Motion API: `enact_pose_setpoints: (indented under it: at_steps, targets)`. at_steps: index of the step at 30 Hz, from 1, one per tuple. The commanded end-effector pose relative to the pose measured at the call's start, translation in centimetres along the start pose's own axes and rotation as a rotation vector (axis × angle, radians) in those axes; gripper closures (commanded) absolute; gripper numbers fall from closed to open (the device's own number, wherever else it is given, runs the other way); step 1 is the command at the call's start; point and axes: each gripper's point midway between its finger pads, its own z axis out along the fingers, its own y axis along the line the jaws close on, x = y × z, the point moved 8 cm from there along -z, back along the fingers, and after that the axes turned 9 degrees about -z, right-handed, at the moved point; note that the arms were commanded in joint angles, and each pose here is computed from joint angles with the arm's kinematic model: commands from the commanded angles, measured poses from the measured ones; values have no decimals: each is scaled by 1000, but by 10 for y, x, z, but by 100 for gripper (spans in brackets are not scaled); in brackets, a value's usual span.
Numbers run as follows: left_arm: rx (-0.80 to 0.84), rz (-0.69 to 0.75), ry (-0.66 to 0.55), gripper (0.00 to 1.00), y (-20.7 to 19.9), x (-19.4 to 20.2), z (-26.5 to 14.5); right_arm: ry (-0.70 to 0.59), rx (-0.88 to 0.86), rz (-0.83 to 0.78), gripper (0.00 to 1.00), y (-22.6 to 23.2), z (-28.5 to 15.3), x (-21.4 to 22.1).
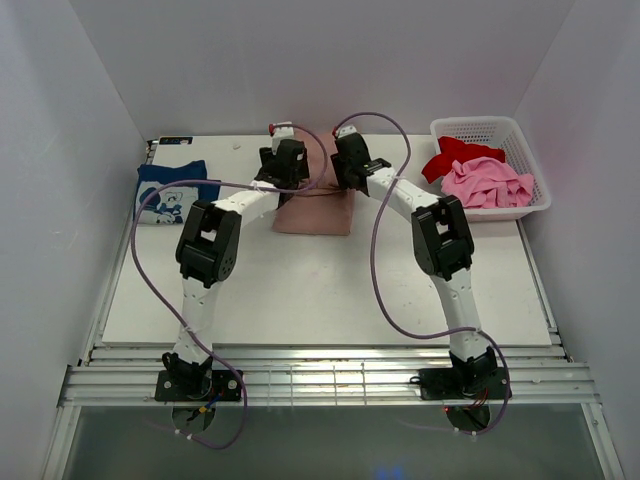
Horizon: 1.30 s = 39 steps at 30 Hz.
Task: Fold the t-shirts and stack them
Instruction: Fold the tshirt
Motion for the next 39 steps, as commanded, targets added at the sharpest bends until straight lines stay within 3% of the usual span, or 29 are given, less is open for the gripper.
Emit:
enact_pose_setpoints:
  at_steps: [1,4,7,8,9,10,11,20,29,39]
  targets:
    - [-8,-74,-270,18,-11,-119,-47,-217,149,16,43,-48,-69,-65]
    - [33,-128,-281,17,-8,-134,-79,-286,107,48,42,-53,-100,-71]
    - [116,-176,-215,23,-9,-108,-103,-277,-13,81,44,-40,-108,-51]
    - [145,-196,-183,32,-16,-93,-109,-259,-77,79,47,-31,-107,-42]
    - [164,-201,-155,47,-19,-81,-113,-252,-114,95,67,-26,-108,-39]
    - [162,-185,-100,92,-15,-56,-113,-242,-146,102,82,-23,-106,-36]
    - [206,-199,-50,100,-23,-40,-117,-228,-211,99,92,-14,-104,-30]
    - [228,-175,225,100,-17,83,-119,-167,-492,117,92,26,-81,-7]
    - [157,-137,308,100,2,132,-111,-138,-618,148,92,47,-63,5]
    - [117,-137,383,100,30,175,-150,-140,-700,182,92,61,-49,8]
